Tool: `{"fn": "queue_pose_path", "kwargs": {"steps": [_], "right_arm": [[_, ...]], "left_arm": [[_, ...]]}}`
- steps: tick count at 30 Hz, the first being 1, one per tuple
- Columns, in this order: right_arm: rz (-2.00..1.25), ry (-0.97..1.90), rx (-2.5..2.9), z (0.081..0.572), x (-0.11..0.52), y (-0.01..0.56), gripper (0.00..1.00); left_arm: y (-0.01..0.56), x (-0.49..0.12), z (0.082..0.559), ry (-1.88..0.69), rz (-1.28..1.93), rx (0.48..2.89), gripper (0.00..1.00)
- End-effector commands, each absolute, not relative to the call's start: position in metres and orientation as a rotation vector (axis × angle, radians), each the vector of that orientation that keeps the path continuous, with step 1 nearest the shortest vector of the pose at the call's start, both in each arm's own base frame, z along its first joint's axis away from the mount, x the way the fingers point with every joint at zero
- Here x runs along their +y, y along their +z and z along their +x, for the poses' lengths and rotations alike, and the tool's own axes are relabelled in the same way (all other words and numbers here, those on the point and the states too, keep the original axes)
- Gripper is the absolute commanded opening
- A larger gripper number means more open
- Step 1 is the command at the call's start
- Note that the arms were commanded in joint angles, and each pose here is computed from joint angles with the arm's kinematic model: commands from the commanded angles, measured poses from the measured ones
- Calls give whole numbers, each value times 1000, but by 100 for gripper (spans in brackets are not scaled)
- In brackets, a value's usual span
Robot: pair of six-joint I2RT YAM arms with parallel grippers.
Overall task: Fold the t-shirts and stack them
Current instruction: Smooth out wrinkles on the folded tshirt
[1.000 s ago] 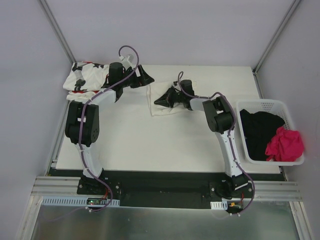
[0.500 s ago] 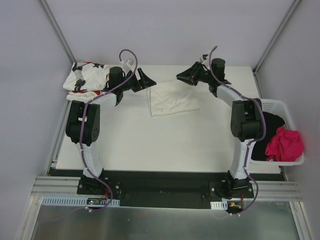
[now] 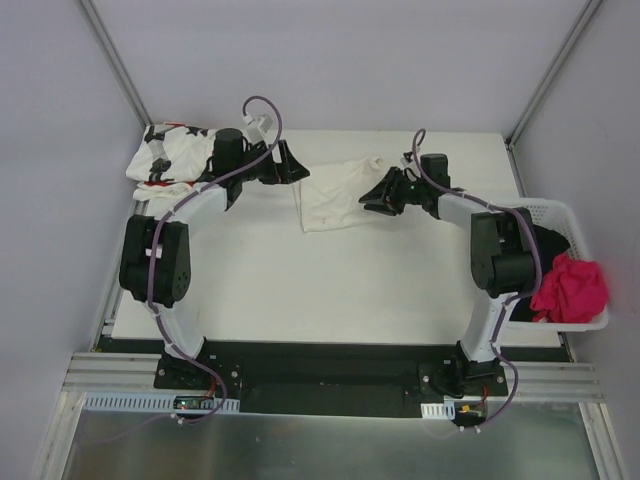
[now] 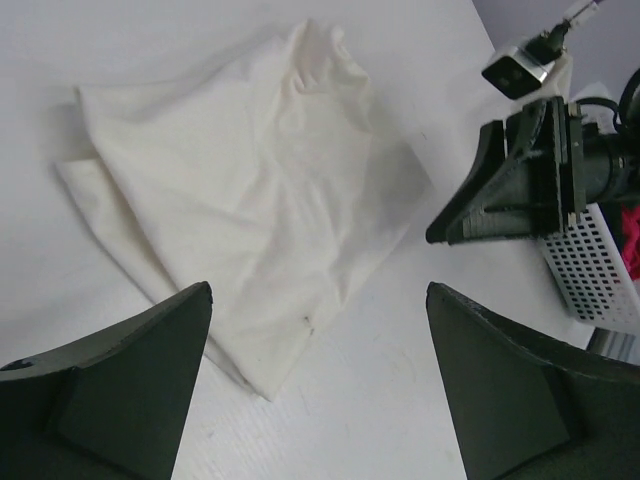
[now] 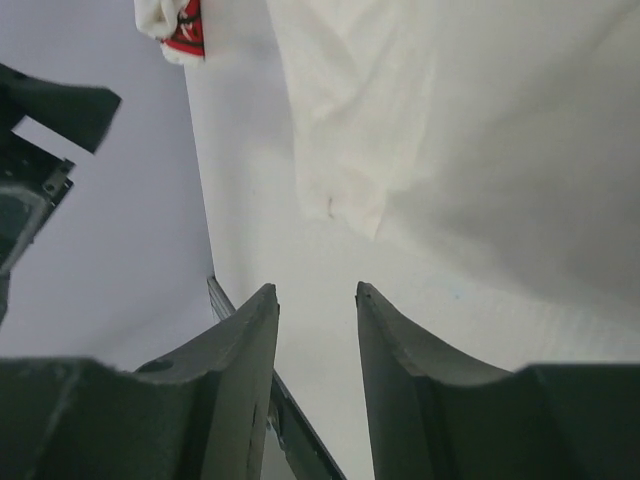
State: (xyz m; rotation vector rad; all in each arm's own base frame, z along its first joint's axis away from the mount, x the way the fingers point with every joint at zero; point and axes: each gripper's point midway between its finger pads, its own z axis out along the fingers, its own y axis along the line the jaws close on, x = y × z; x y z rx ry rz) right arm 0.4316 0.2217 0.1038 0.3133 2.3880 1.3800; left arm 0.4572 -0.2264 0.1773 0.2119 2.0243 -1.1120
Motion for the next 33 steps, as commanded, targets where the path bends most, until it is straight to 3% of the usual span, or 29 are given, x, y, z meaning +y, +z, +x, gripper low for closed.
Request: {"fn": "queue_pose_path", "kwargs": {"steps": [1, 6, 12, 21, 27, 33], "right_arm": [[135, 1374, 2300, 410, 233, 144, 42], [100, 1362, 2362, 379, 248, 122, 51], [130, 1316, 2431, 360, 248, 89, 53], [54, 1376, 2328, 381, 262, 129, 50], [19, 1409, 2292, 372, 262, 146, 47], [2, 1423, 2284, 352, 254, 151, 46]], "left_arm": [[237, -212, 464, -914, 304, 1897, 87], [221, -241, 455, -935, 399, 1920, 88], [202, -254, 444, -930, 486, 1928, 87], [211, -120, 508, -238, -56, 1933, 89], [189, -56, 546, -17, -255, 2002, 89], [156, 2, 574, 25, -414, 2102, 90]]}}
